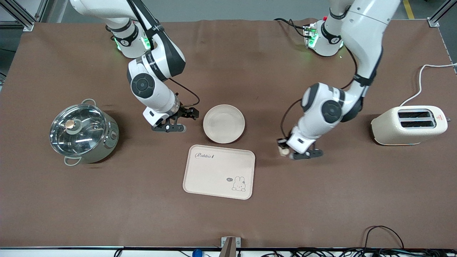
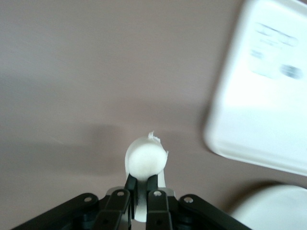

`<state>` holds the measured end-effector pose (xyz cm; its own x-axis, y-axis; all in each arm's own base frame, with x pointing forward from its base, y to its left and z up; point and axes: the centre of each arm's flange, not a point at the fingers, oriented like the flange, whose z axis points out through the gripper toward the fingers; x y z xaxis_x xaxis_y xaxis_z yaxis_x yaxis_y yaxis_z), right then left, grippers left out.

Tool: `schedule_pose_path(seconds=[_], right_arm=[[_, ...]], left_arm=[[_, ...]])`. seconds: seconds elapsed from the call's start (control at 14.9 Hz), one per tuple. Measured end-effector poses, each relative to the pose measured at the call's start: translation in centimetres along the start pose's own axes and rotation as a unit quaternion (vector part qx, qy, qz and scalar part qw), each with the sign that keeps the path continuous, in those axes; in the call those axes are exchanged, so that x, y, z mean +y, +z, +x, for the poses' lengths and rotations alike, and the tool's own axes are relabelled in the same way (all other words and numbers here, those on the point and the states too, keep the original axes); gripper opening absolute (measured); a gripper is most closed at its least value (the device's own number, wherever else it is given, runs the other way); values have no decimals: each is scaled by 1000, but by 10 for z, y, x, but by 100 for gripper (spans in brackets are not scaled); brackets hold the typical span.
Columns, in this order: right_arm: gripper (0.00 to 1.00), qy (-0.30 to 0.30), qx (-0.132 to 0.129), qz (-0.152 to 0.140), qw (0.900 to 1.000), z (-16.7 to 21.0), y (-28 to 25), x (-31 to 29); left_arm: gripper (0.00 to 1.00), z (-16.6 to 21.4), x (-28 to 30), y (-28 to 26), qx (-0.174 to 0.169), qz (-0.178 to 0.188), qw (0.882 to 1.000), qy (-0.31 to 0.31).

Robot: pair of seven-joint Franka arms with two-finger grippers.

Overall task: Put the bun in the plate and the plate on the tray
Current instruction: 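Carry the bun over the plate while the right gripper grips the plate rim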

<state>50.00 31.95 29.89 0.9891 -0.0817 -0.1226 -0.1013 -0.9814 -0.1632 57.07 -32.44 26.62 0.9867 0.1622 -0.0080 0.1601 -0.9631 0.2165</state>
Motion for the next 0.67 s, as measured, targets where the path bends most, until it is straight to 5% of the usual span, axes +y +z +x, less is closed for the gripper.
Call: schedule_pose_path(seconds=[0.2,0.47,0.67], right_arm=[[100,20,6,21,1000,-21,23,-14],[97,35,25,19,999,-40,76,-32],[82,42,23,10,999,-42,102,-31]], left_arm=[[11,-60,88,16,-13,5,1000,-8],[8,-116,130,68,-38,26,998,-42],[26,-128,143,85,-43,29,997,-61]])
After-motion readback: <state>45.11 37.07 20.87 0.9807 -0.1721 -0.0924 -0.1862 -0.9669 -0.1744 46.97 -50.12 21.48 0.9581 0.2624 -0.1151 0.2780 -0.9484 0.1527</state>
